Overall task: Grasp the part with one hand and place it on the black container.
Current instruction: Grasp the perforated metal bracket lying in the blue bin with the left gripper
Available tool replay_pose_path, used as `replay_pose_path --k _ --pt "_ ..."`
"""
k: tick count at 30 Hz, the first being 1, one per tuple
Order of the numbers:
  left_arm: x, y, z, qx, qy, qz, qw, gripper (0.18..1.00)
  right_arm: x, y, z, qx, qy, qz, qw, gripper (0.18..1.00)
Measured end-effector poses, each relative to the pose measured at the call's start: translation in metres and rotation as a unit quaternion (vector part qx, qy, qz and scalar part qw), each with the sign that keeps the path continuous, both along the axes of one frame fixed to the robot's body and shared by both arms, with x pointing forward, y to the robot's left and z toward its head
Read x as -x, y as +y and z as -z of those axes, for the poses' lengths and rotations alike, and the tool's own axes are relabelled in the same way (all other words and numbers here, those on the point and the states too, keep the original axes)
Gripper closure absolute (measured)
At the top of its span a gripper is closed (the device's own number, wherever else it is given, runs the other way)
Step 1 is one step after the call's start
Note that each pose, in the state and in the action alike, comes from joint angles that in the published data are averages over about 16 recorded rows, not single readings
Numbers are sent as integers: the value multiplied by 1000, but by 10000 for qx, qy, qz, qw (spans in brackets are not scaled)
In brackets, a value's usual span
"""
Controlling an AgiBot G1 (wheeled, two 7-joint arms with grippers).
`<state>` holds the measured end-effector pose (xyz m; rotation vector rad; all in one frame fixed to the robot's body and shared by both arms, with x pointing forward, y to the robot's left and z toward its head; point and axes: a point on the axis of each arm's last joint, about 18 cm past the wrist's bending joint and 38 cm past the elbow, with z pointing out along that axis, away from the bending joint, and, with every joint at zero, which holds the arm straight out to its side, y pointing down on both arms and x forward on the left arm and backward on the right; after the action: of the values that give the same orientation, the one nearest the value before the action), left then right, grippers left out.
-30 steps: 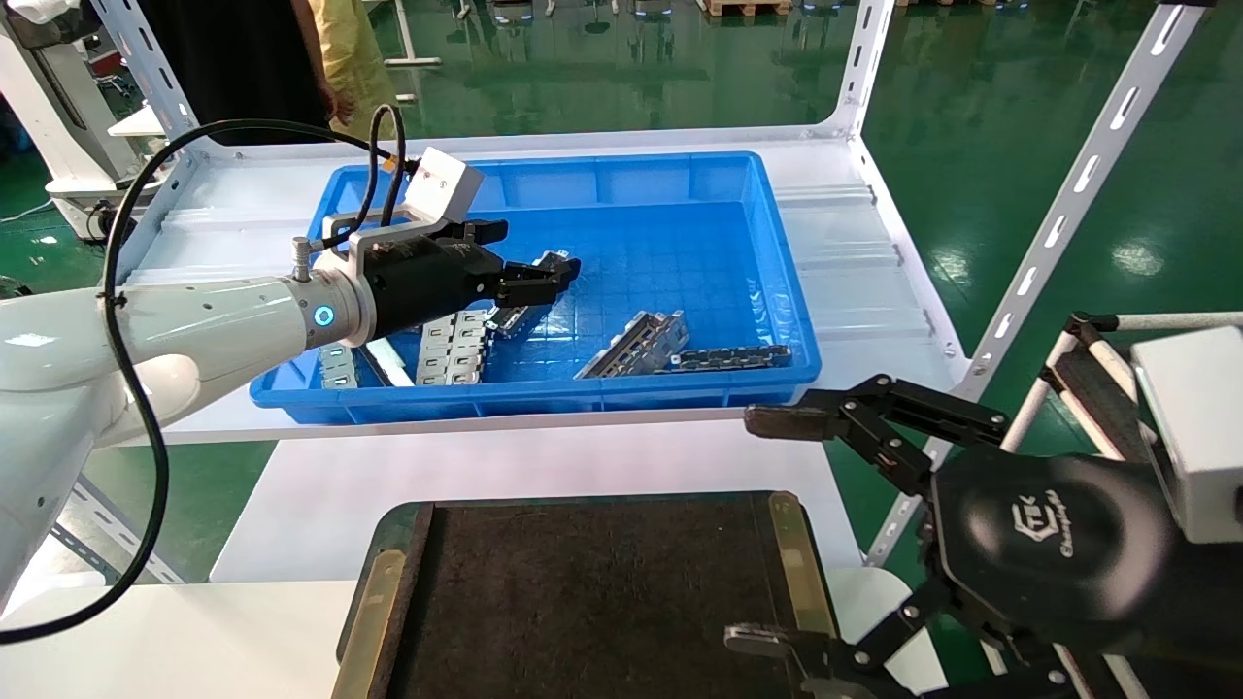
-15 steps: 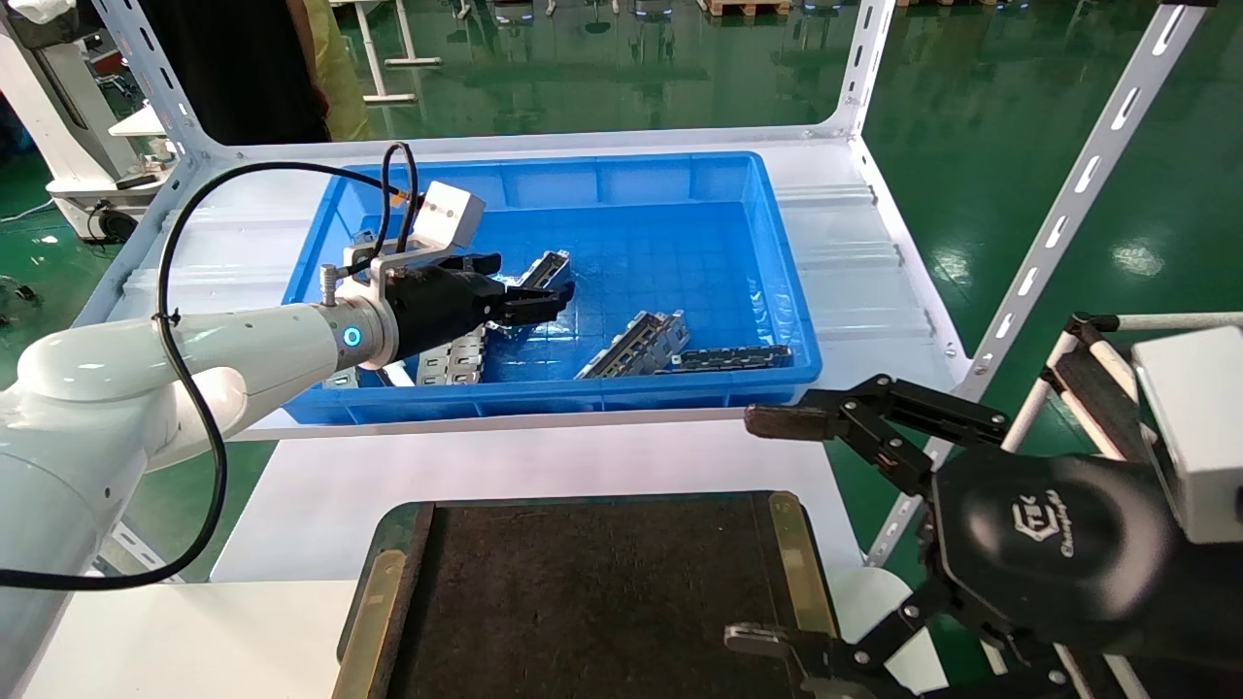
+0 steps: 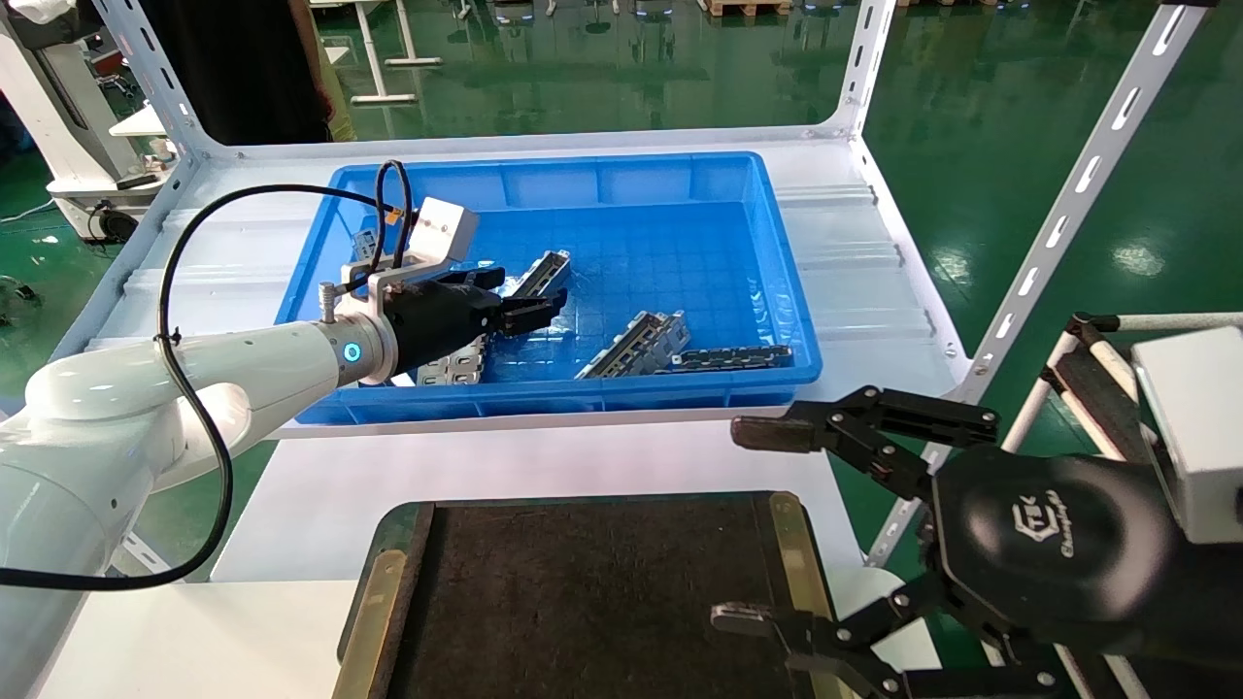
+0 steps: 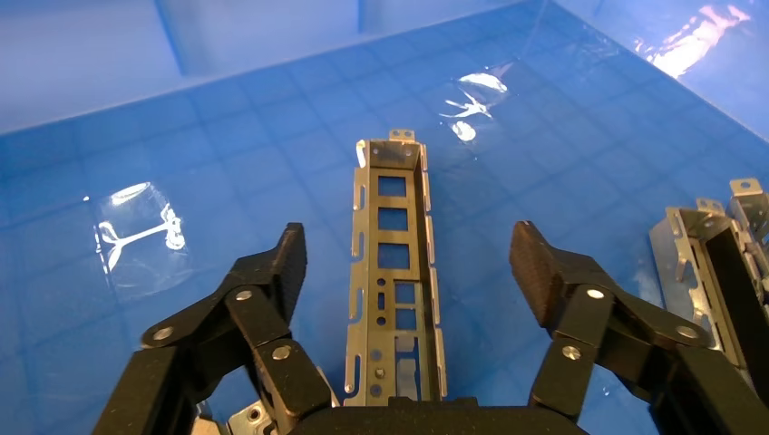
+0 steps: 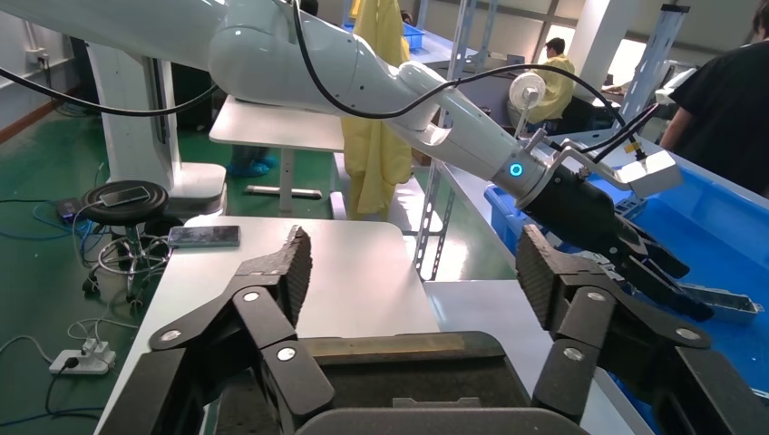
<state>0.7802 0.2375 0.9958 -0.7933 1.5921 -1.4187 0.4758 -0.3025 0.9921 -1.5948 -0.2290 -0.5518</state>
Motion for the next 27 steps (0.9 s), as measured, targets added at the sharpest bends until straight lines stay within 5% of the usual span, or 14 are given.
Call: replay_pose_path --k 17,27 --pt "1 0 5 27 74 58 10000 669 0 0 0 0 0 0 10000 645" --pt "2 3 1 34 18 75 10000 810 0 0 0 0 0 0 10000 847"
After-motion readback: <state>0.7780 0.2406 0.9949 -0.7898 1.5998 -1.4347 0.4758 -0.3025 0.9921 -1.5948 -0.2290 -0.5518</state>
